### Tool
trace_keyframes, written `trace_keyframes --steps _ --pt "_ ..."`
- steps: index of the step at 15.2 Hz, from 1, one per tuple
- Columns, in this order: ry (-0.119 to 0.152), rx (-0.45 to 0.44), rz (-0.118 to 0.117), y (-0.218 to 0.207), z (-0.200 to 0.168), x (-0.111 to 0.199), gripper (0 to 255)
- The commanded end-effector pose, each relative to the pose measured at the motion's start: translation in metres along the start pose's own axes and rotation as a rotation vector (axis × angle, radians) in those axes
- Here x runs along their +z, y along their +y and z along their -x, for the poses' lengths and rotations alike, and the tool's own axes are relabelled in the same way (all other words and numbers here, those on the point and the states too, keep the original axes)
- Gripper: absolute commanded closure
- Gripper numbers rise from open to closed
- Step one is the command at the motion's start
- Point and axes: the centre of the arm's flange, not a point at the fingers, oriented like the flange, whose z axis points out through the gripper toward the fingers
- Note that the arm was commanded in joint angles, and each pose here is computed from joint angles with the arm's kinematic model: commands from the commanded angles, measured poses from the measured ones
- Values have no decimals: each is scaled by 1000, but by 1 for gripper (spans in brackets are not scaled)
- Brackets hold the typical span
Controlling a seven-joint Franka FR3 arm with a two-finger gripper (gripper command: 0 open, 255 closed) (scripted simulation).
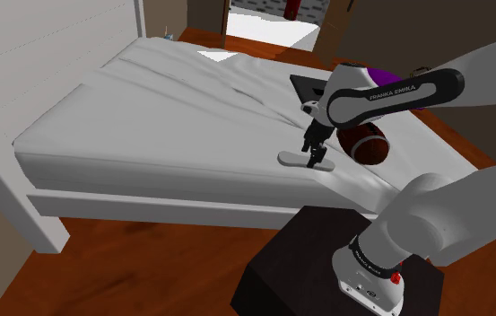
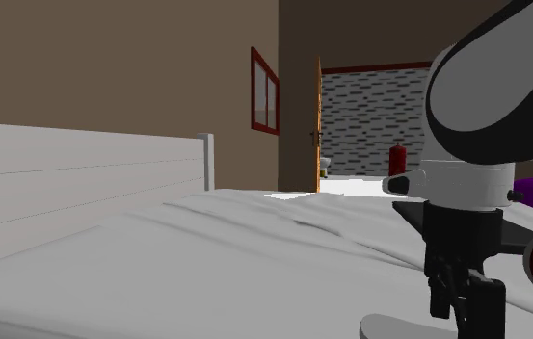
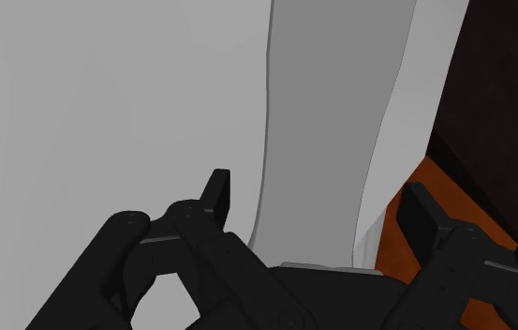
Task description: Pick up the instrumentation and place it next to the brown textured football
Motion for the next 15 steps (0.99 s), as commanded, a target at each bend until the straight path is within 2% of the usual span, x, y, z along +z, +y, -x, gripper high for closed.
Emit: trace_keyframes --steps 1,4,8,15 --pt "0 0 0 0 0 0 0" --pt "0 0 0 0 0 0 0" --pt "0 0 0 0 0 -50 0" --pt "0 0 0 0 0 -50 0"
